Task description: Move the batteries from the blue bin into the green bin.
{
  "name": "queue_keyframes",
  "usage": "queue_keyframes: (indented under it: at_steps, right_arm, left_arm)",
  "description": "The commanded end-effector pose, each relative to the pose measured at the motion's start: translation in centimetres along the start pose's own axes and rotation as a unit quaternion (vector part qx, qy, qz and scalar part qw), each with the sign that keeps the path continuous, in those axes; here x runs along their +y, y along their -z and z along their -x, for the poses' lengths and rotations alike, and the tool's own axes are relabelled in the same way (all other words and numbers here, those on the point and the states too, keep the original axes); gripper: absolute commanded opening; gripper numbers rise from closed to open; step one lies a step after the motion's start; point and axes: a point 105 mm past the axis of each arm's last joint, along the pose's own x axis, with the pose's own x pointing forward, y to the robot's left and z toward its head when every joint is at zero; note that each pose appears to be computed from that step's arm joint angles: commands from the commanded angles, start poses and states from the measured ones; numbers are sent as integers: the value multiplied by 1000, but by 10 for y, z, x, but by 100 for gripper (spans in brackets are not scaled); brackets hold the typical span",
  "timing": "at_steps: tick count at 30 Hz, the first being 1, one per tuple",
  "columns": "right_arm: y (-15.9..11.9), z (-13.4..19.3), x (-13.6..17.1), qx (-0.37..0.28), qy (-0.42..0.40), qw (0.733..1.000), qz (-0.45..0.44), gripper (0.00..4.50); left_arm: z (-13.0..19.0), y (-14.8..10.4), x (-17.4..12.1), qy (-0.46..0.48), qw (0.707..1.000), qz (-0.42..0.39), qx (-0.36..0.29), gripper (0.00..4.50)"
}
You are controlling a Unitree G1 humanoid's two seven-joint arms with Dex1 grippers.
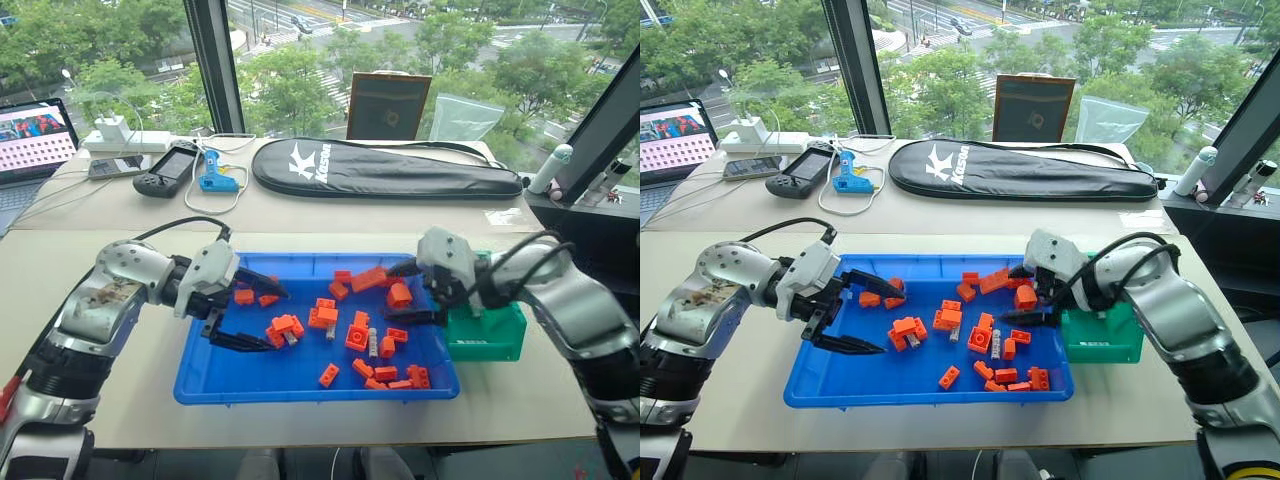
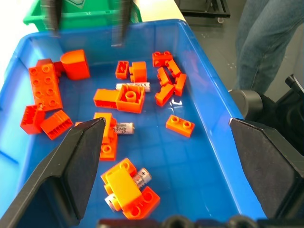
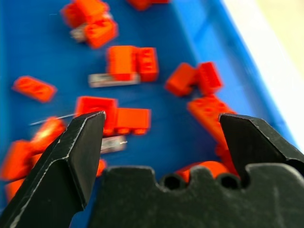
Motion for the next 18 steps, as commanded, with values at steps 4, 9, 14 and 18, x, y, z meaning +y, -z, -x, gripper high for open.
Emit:
queue_keyframes:
  at_steps: [4, 9, 14, 18]
  right_arm:
    - [19, -11, 9, 46, -6, 999, -22, 447]
    - [31, -20, 10, 63, -7, 997, -40, 447]
    - [37, -28, 16, 70, -18, 996, -62, 423]
    - [38, -32, 17, 68, -15, 995, -66, 303]
  left_arm:
    - [-1, -7, 5, -1, 1000, -28, -5, 450]
    - [-1, -5, 5, -9, 999, -38, 5, 450]
    - [2, -6, 5, -13, 999, -34, 9, 450]
    - [6, -2, 5, -23, 999, -26, 17, 450]
